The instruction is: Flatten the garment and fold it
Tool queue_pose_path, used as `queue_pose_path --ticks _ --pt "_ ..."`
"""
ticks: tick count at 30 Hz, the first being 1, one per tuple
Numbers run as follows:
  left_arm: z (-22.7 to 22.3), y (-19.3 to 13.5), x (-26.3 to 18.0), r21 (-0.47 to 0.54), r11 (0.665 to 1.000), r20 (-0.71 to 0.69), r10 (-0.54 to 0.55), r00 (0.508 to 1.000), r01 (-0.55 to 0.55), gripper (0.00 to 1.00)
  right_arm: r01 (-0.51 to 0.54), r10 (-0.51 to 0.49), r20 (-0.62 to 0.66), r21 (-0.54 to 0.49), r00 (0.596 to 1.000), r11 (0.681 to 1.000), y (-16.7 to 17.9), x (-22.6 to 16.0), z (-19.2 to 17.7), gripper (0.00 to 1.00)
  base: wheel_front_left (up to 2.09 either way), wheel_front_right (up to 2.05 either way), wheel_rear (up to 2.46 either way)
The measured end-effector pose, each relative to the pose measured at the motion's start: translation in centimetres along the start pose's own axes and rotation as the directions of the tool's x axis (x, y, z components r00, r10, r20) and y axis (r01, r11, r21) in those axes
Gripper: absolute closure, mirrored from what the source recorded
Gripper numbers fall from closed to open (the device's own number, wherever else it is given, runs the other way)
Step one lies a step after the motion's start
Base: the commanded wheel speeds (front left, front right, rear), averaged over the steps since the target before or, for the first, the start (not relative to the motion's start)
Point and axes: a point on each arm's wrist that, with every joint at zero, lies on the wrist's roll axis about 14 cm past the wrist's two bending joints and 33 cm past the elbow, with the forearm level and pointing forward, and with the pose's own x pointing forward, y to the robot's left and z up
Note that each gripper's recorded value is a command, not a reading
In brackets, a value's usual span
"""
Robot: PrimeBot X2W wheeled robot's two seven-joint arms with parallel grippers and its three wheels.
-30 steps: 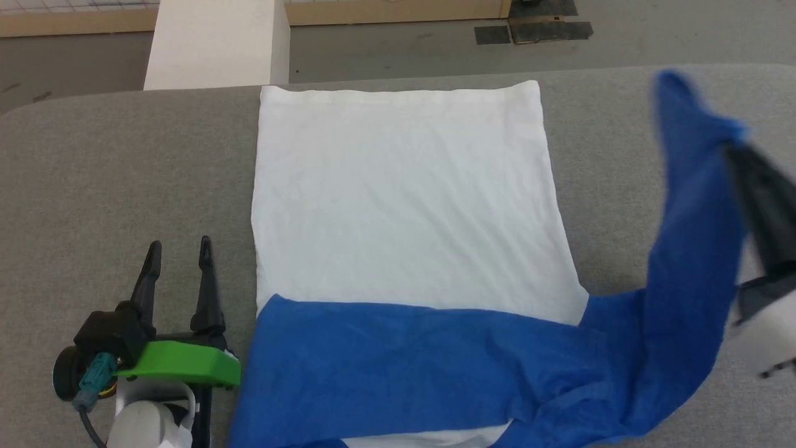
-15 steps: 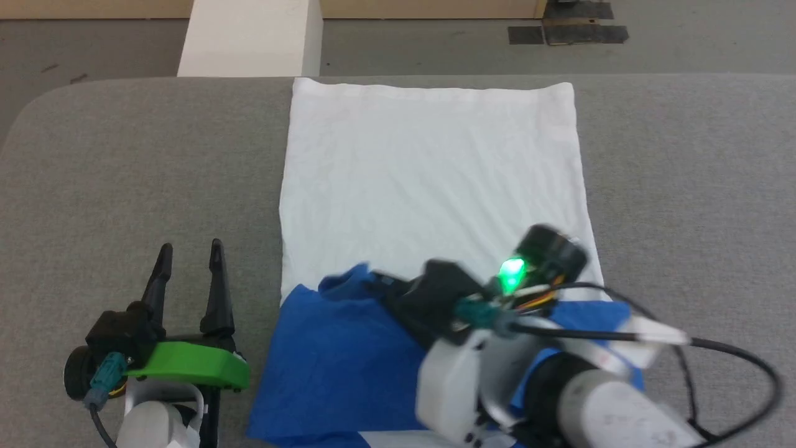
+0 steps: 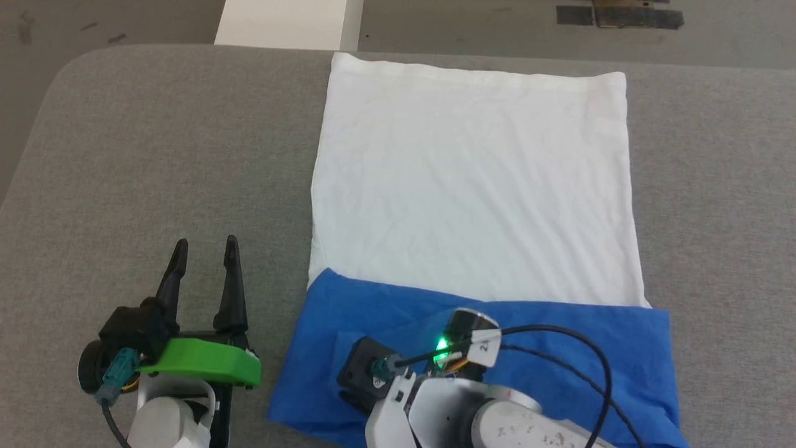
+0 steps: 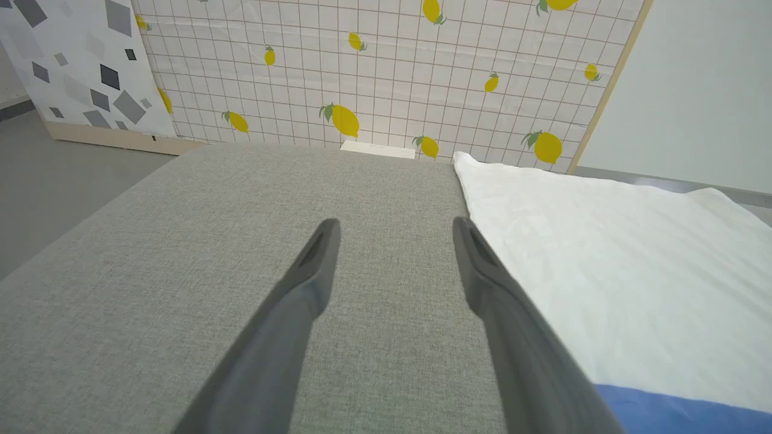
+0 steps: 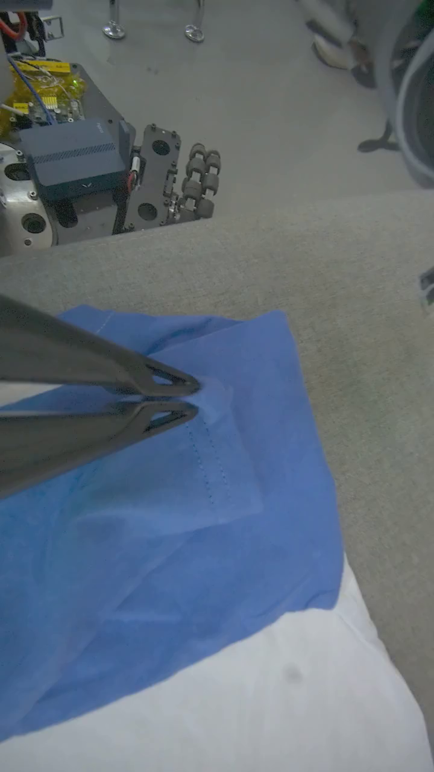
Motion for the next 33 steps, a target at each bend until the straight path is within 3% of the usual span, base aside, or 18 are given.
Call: queue_pose_path --ticks 2,3,4,5,8,12,15,17,21,25,28,31,33 --pt "-0.2 0.3 -0.1 0.001 1.000 -0.005 0.008 1.000 -0.008 0.00 -0.025 0.026 -0.031 0.020 0.999 0.999 0.5 0.5 -1.0 1.00 0.00 0.00 0.00" --pt "-0.2 0.4 -0.1 0.002 1.000 -0.007 0.012 1.000 -0.012 0.00 -0.034 0.036 -0.045 0.032 0.998 0.999 0.6 0.7 -1.5 0.86 0.00 0.00 0.00" --pt "-0.3 0.5 -0.1 0.002 1.000 -0.009 0.015 1.000 -0.015 0.00 -0.043 0.045 -0.050 0.041 0.998 0.998 0.8 0.9 -1.7 0.52 0.00 0.00 0.00" --pt "-0.3 0.5 -0.1 0.002 1.000 -0.010 0.016 1.000 -0.016 0.00 -0.048 0.050 -0.047 0.051 0.998 0.998 0.8 0.9 -1.8 0.00 0.00 0.00 0.00" --pt "-0.3 0.4 0.0 0.000 1.000 -0.007 0.014 1.000 -0.014 0.00 -0.051 0.051 0.000 0.094 0.999 0.994 0.6 0.8 -0.9 0.00 0.00 0.00 0.00" --pt "0.0 0.0 0.2 -0.005 1.000 0.004 0.003 1.000 -0.003 0.00 0.011 -0.047 0.214 0.166 0.976 0.986 -2.4 -0.9 3.7 0.00 0.00 0.00 0.00" --pt "0.3 -0.7 0.5 -0.008 1.000 0.015 -0.016 1.000 0.016 0.00 0.111 -0.196 0.406 0.223 0.892 0.968 -6.5 -4.2 7.7 0.00 0.00 0.00 0.00" --pt "0.4 -1.4 0.8 -0.006 0.999 0.021 -0.035 0.999 0.035 0.00 0.212 -0.317 0.505 0.256 0.803 0.943 -9.7 -7.4 9.5 0.00 0.00 0.00 0.00" --pt "0.4 -2.9 1.5 0.003 0.996 0.023 -0.084 0.996 0.084 0.00 0.414 -0.536 0.572 0.342 0.621 0.844 -14.8 -13.8 9.3 0.00 0.00 0.00 0.00" --pt "1.0 -4.5 3.7 0.042 0.986 0.043 -0.162 0.986 0.160 0.00 0.558 -0.679 0.557 0.404 0.479 0.725 -18.1 -18.5 7.1 0.00 0.00 0.00 0.00" --pt "2.2 -6.1 7.0 0.103 0.967 0.046 -0.240 0.970 0.234 0.00 0.632 -0.763 0.495 0.446 0.416 0.634 -20.1 -20.4 4.1 0.00 0.00 0.00 0.00" --pt "2.6 -7.4 10.1 0.155 0.940 0.004 -0.308 0.951 0.304 0.00 0.668 -0.813 0.433 0.476 0.388 0.572 -21.6 -21.1 1.3 0.00 0.00 0.00 0.00" --pt "2.4 -8.0 12.2 0.185 0.921 -0.042 -0.340 0.940 0.341 0.00 0.677 -0.833 0.401 0.492 0.382 0.548 -22.3 -21.1 -0.1 0.00 0.00 0.00 0.00"
